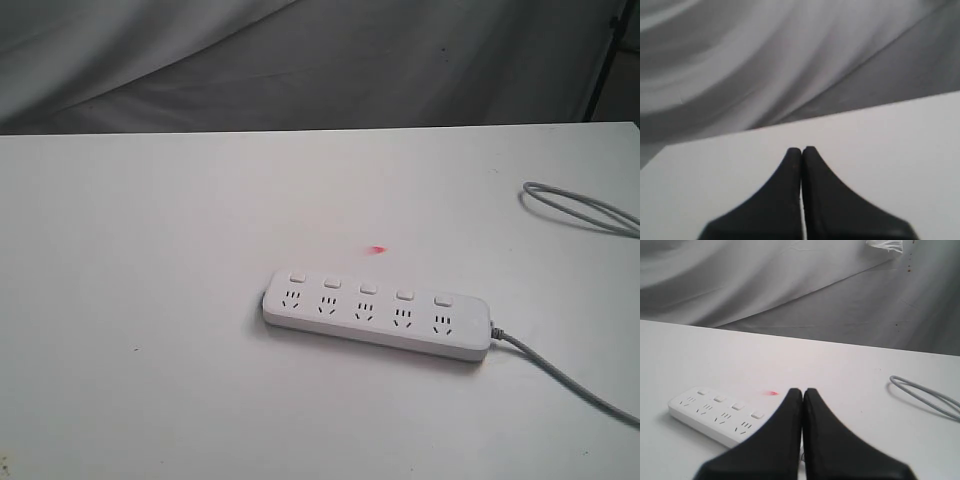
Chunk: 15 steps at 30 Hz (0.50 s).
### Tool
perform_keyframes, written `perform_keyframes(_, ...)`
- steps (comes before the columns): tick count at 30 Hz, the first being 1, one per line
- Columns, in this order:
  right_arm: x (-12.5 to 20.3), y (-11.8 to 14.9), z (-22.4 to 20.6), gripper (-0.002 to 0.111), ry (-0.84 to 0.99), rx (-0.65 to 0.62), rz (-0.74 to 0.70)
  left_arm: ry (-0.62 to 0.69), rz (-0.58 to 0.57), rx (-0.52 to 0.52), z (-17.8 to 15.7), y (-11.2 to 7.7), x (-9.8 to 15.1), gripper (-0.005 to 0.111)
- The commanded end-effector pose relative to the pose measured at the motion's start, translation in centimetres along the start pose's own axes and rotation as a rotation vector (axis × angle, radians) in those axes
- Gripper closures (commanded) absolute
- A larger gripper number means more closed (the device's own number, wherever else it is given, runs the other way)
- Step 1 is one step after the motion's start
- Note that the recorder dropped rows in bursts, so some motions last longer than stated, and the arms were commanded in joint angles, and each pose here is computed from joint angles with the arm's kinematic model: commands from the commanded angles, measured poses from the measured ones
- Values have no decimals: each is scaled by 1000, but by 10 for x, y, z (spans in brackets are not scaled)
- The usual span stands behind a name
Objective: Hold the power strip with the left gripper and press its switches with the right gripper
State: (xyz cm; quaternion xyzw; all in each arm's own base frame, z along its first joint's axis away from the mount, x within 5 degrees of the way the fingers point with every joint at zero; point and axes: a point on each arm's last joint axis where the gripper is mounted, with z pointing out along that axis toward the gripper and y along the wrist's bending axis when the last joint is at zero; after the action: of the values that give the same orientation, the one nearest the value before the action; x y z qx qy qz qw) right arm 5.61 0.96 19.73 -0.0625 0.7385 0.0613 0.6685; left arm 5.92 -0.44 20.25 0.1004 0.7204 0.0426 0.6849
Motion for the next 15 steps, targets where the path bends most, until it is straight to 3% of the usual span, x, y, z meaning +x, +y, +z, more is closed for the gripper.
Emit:
perform_keyframes(1, 0, 0, 0, 108, -5, 8, 4, -185, 12, -31, -2, 2, -15, 106)
perform_keyframes(4, 0, 0, 0, 108, -5, 8, 4, -301, 10, -48, -4, 4, -26, 106)
perform_keyframes(6, 0, 0, 0, 108, -5, 8, 4, -363, -72, -42, -6, 5, -31, 106)
perform_keyframes(11, 0, 0, 0, 108, -5, 8, 4, -589, -489, 61, -15, 7, -48, 106)
perform_keyframes(15, 0, 0, 0, 108, -5, 8, 4, -600, -513, 73, -16, 7, -49, 106)
